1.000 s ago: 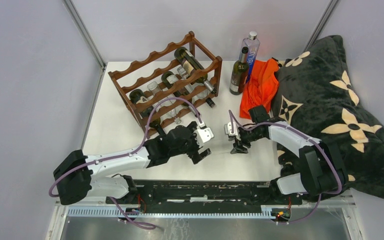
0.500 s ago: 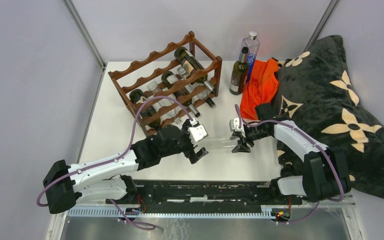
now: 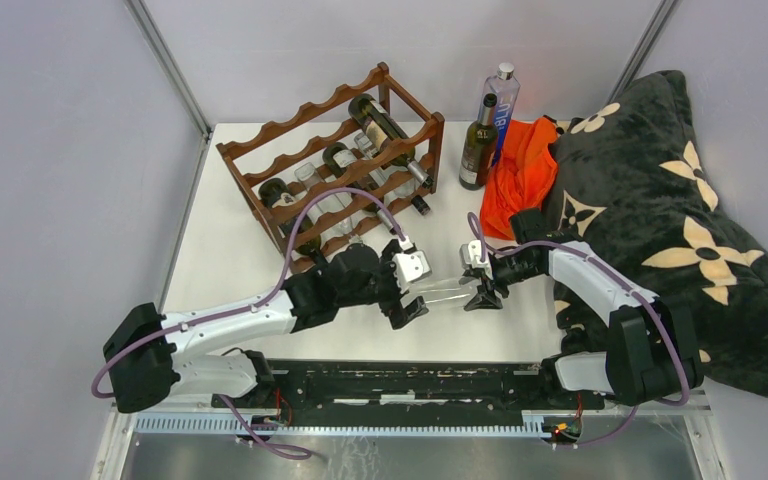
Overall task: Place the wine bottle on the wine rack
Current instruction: Adjust the wine bottle at the center of the board.
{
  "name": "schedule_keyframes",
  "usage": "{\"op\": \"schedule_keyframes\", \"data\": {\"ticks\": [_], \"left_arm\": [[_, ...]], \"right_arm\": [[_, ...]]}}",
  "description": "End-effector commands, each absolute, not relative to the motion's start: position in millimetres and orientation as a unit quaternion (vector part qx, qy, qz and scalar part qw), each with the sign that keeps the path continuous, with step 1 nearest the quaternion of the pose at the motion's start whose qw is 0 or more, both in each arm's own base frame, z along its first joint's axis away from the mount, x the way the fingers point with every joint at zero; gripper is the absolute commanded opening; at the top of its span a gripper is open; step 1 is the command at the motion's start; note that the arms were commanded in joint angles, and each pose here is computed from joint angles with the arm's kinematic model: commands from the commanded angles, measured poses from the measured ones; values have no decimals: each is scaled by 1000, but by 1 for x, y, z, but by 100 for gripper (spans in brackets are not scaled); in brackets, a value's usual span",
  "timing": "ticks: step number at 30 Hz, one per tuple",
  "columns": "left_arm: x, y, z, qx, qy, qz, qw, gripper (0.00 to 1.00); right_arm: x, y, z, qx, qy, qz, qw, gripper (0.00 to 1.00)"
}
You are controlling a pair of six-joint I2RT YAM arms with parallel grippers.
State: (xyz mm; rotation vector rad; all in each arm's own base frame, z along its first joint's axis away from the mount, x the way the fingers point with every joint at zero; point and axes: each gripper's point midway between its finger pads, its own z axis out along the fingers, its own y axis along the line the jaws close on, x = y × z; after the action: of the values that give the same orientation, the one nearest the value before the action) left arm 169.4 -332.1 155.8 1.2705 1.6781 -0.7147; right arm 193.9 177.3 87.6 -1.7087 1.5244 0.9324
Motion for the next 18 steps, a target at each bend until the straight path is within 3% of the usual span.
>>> {"op": "schedule_keyframes", "data": {"ticks": [1,7,18], "left_arm": [[179,-342,185,475,656,-321,491,100],[185,-342,186,449,669,-366,465,100],[189,-342,183,448,678,-359,459,97]], "right_arm": [[199,190,116,-655,541,371,376,0],[197,190,116,-653,541,374,375,0],[196,191,115,-652,539,378,376,0]]}}
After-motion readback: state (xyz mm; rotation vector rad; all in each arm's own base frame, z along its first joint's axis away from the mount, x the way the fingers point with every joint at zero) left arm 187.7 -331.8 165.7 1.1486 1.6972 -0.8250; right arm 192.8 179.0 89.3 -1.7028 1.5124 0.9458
